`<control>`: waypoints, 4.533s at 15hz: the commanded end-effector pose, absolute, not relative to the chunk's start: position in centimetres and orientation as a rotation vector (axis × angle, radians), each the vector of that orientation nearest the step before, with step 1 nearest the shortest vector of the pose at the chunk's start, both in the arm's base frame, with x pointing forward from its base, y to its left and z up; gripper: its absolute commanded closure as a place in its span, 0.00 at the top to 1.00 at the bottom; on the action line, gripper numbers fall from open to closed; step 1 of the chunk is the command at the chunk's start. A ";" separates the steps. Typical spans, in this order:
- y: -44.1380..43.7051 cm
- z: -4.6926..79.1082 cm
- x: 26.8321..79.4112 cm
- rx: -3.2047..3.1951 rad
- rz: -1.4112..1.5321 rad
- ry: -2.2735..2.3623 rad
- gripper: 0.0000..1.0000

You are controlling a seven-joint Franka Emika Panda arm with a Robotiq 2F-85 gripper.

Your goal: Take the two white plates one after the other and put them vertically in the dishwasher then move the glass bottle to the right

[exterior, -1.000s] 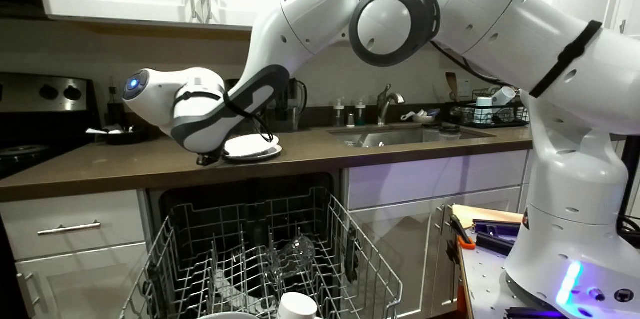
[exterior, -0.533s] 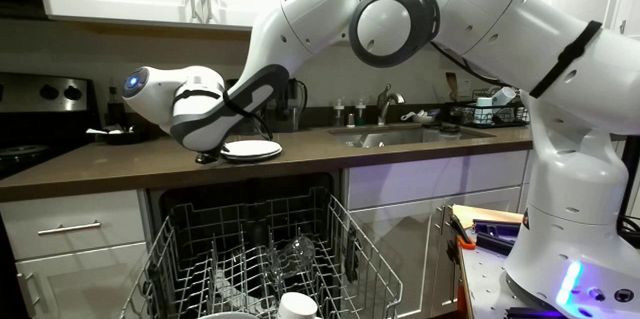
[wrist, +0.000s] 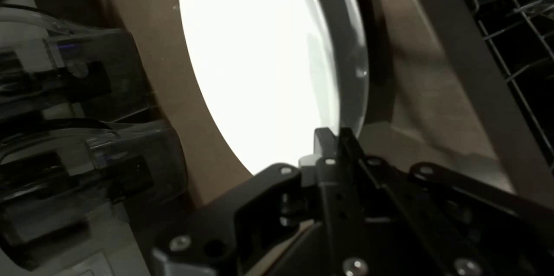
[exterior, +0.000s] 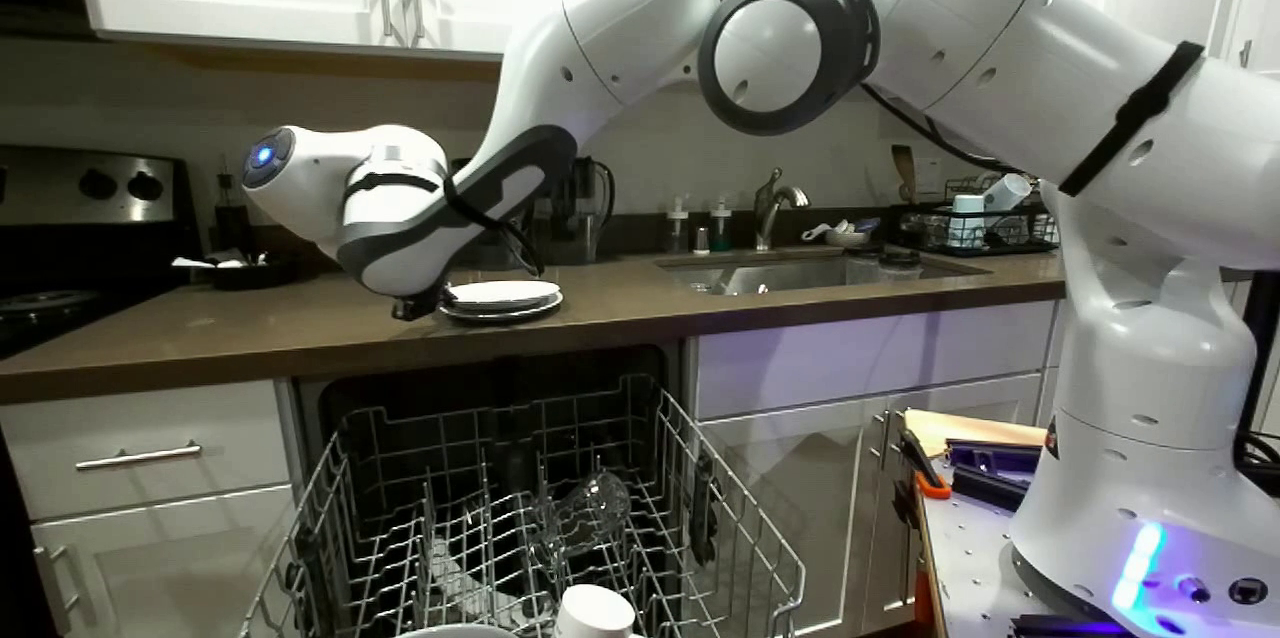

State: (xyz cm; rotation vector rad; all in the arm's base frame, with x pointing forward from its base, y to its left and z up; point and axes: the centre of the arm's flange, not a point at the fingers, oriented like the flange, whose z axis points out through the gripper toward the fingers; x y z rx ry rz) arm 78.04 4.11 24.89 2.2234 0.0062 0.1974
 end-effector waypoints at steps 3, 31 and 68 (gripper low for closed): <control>4.5 25.7 78.0 2.243 0.181 -0.011 0.04; 8.1 26.3 77.1 2.253 0.210 0.022 0.04; 7.2 24.5 77.7 2.170 0.178 0.024 0.25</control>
